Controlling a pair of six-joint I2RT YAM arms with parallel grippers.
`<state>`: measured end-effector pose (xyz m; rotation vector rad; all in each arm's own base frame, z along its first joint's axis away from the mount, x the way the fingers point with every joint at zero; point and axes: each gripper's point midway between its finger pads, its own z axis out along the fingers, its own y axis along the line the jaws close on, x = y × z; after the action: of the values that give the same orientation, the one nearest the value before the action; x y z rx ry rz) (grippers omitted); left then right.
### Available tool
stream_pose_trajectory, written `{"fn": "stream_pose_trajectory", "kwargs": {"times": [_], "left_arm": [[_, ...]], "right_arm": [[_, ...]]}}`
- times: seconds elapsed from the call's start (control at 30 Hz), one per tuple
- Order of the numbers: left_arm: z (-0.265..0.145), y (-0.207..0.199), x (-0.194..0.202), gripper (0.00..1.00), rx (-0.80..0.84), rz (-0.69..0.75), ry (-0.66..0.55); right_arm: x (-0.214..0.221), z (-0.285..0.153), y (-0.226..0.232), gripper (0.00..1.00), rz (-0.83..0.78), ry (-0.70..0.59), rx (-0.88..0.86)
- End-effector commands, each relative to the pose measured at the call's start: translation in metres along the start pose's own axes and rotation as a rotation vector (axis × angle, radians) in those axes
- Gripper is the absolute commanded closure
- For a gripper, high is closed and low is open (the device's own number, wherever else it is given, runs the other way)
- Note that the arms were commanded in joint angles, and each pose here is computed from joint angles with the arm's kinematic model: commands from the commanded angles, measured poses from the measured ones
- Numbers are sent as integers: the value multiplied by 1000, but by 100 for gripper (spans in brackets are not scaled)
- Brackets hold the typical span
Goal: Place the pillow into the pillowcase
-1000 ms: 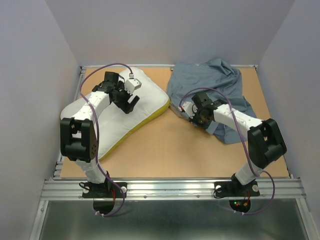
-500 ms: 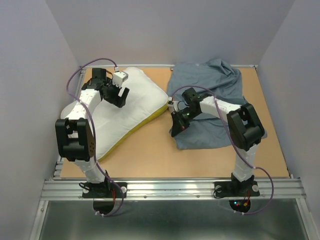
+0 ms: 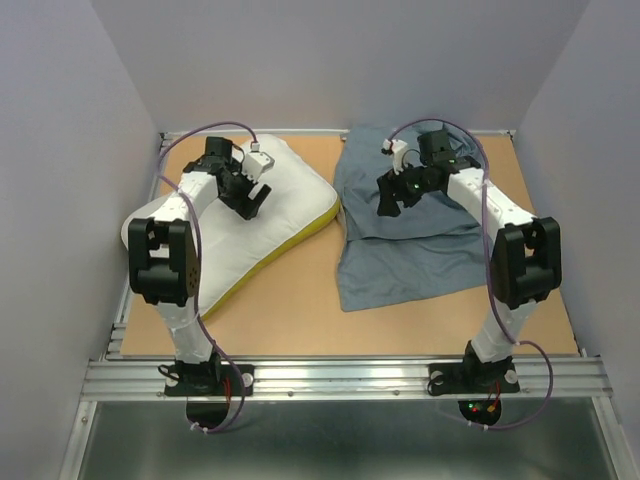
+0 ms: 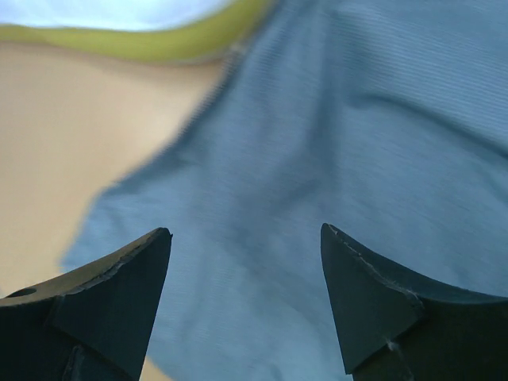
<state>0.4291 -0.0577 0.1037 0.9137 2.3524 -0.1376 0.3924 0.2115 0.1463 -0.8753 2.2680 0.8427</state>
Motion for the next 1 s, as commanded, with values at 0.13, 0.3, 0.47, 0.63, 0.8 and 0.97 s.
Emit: {"fn": "stream_pose_trajectory", "kwargs": {"times": [0.13,0.3,0.47,0.63,0.8,0.97], "left_arm": [[46,14,1,4,26,199,111],[57,19,6,24,77,200,119],[50,38,-8,25,61,144,72],[38,73,-1,23,20,34,42],[26,80,-2,16,36,-35,5],[21,74,1,14,48,-31,7]], "right_arm": [[105,-35,-83,19,-403,427,390],[165,-31,-70,23,-346,581,284],[180,4,0,33,-121,589,-44],[148,55,64,32,85,497,-275],[37,81,96,25,182,258,-432],[-57,38,35,23,2,13,-235]]}}
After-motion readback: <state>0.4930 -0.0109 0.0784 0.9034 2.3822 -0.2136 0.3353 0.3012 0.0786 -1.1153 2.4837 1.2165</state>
